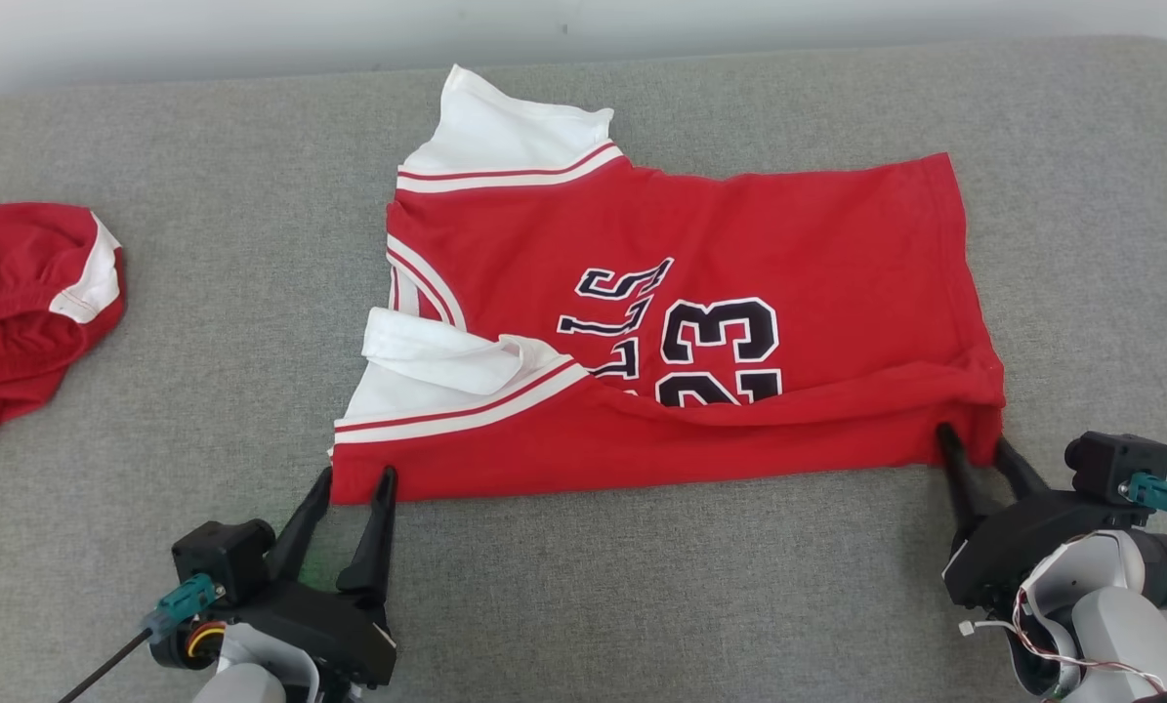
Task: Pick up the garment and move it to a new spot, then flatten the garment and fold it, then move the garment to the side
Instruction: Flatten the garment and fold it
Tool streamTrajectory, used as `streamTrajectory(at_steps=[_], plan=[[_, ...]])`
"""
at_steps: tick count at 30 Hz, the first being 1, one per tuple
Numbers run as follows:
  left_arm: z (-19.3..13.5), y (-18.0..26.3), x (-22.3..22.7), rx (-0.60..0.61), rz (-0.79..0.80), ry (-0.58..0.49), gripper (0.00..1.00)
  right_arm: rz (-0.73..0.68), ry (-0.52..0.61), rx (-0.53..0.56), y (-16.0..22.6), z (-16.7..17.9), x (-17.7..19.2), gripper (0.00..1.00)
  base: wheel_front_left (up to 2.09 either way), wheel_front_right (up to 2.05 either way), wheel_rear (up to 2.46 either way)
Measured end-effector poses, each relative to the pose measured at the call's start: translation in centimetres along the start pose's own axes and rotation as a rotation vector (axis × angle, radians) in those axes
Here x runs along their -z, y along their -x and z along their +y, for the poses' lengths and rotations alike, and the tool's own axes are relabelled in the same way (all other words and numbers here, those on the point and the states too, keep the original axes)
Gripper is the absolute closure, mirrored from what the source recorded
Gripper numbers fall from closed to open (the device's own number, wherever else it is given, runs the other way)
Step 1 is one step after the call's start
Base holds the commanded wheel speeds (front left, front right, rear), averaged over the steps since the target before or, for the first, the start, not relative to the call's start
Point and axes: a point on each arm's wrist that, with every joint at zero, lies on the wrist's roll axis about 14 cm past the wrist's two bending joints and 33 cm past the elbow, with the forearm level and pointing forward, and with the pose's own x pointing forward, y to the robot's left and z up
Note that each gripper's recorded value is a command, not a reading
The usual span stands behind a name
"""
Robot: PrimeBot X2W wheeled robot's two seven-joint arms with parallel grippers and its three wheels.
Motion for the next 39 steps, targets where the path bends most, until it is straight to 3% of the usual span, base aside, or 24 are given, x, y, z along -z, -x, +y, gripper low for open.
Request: streamTrajectory(at_steps=[1,14,23,35,36,37,38,39], plan=[[-0.2,-0.1,0.1,0.003,0.001,0.002,1.00,-0.007,0.004,-0.004,-0.1,0.1,-0.1,1.00,0.00,0.00,0.00],[0.8,2.6,-1.3,-0.045,-0.059,0.043,1.00,-0.088,-0.002,-0.076,1.7,2.5,-1.3,1.00,0.00,0.00,0.00],[0.8,7.1,-0.4,-0.095,-0.085,0.071,1.00,-0.069,-0.024,-0.099,4.7,2.8,0.7,1.00,0.00,0.00,0.00],[0.2,9.8,1.8,-0.124,-0.054,0.090,1.00,-0.007,-0.064,-0.039,8.1,0.8,3.5,0.99,0.00,0.00,0.00],[0.2,9.8,1.8,-0.128,-0.052,0.074,0.33,-0.011,-0.066,-0.038,8.2,0.9,3.4,0.29,0.00,0.00,0.00],[0.2,9.8,1.7,-0.126,-0.055,0.070,0.00,-0.014,-0.064,-0.037,8.2,0.9,3.4,0.08,0.00,0.00,0.00],[0.2,9.7,1.4,-0.126,-0.064,0.072,0.00,-0.019,-0.064,-0.038,8.2,1.0,3.3,0.00,0.00,0.00,0.00],[0.2,9.6,1.0,-0.125,-0.077,0.067,0.00,-0.029,-0.063,-0.040,8.2,1.1,3.0,0.00,0.00,0.00,0.00]])
